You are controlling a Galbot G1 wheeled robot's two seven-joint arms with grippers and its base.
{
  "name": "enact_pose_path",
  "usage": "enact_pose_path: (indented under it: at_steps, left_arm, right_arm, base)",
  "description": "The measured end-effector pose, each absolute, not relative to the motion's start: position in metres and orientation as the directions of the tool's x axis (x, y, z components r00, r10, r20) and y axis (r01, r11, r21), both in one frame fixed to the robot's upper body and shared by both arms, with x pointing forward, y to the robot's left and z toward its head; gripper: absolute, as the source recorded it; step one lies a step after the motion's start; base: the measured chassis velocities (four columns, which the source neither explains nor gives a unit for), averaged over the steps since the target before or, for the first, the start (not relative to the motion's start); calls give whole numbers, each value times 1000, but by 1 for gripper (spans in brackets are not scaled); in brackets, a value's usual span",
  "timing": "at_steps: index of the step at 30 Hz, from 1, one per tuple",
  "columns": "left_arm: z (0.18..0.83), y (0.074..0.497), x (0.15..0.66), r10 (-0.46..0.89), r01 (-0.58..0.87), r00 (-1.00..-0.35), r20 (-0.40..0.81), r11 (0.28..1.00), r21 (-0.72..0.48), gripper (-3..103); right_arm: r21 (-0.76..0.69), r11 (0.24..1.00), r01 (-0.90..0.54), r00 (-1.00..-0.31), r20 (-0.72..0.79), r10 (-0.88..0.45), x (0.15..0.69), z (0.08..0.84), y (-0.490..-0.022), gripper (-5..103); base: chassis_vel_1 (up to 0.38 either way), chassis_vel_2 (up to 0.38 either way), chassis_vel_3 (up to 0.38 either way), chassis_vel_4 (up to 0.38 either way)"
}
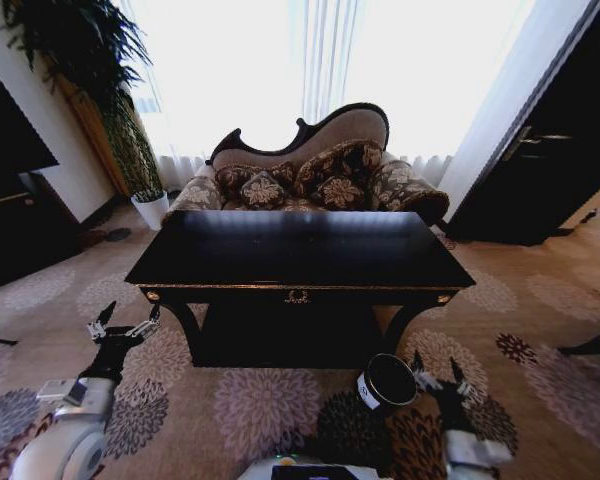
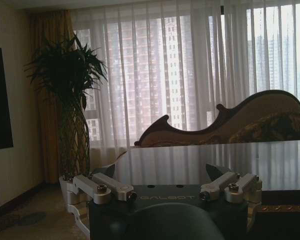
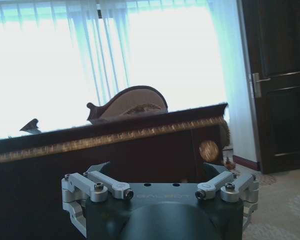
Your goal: Move to the front of the table and place the trash on the table into the trash bin.
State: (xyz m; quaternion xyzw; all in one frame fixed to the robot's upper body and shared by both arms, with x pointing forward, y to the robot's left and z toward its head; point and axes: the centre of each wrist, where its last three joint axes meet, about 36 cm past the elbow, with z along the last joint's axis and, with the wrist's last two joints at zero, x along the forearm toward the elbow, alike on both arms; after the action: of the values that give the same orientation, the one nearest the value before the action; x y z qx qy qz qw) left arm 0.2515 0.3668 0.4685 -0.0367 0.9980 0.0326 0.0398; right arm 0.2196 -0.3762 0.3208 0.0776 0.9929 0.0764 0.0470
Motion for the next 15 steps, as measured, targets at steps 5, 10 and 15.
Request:
enact_pose_path:
  at_steps: [5, 10, 15]
  left_arm:
    - [469, 367, 251, -71, -76, -994, -82, 995, 62, 100]
    - [469, 367, 251, -71, -76, -994, -82, 995, 62, 100]
    - [469, 367, 251, -71, -76, -994, -82, 995, 62, 100]
  right_arm:
    - [135, 986, 101, -988, -101, 115, 241, 352, -385, 100]
    - [117, 992, 57, -988, -134, 73, 271, 387, -391, 100]
    - [98, 994, 48, -984, -164, 64, 296, 417, -394, 100]
  base:
    - [0, 0, 0, 0]
    - [0, 0, 0, 0]
    - [0, 0, 0, 0]
